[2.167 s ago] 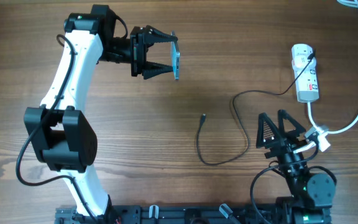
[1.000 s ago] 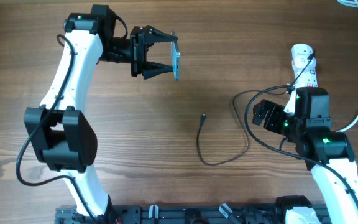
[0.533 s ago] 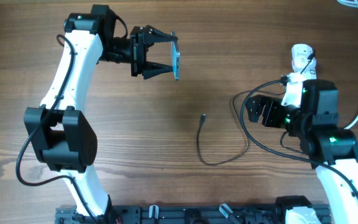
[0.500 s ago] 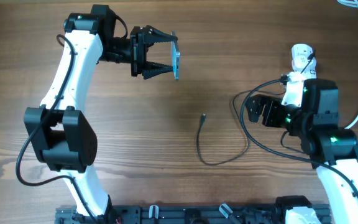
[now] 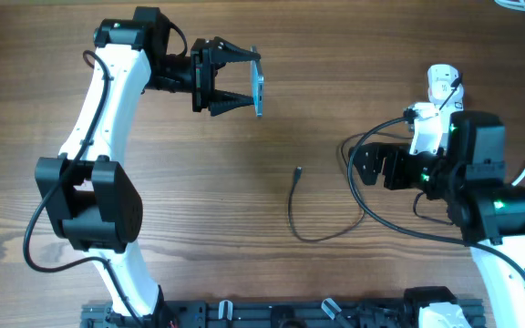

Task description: Plug charger to phone and switch on socket

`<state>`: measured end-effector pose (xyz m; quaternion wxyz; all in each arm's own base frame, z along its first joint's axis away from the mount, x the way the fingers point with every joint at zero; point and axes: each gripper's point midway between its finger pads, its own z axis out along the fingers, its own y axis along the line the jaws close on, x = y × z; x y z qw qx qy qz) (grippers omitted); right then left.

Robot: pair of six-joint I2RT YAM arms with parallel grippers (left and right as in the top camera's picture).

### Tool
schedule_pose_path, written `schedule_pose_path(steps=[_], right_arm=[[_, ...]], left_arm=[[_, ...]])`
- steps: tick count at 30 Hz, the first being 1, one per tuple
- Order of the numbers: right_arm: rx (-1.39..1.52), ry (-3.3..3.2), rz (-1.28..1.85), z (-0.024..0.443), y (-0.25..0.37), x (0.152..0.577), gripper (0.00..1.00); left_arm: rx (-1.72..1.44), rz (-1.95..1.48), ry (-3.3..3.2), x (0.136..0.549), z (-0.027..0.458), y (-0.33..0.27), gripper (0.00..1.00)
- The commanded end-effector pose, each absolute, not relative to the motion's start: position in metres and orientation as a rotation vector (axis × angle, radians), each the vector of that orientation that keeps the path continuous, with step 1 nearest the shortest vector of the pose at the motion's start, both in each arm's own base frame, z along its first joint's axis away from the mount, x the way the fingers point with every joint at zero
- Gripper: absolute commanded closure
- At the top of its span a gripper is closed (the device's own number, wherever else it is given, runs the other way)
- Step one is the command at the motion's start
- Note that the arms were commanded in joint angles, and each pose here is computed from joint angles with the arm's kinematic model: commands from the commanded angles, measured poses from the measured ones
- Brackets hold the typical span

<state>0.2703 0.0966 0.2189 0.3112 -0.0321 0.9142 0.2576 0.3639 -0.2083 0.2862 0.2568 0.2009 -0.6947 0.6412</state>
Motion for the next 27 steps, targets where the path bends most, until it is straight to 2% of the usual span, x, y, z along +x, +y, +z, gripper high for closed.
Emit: schedule_pose_path(steps=[1, 9, 20, 27], right_arm=[[-0.217, 2.305, 0.731, 0.269, 0.117, 0.267, 0.05], [-0.261, 2.292, 0.770, 0.306, 0.166, 0.259, 0.08], [-0.335, 2.363, 0.447, 0.332, 0.233, 0.289, 0.10], [-0.306, 2.316, 0.364, 0.339, 0.268, 0.299, 0.14]], left_arm=[[0.481, 1.822, -1.866, 0.358, 0.316, -0.207, 0.37], [0.481, 1.822, -1.866, 0.358, 0.316, -0.207, 0.37], [0.481, 1.822, -1.867, 0.358, 0.316, -0.207, 0.37], [0.488, 1.805, -1.889, 0.358, 0.313, -0.207, 0.37]])
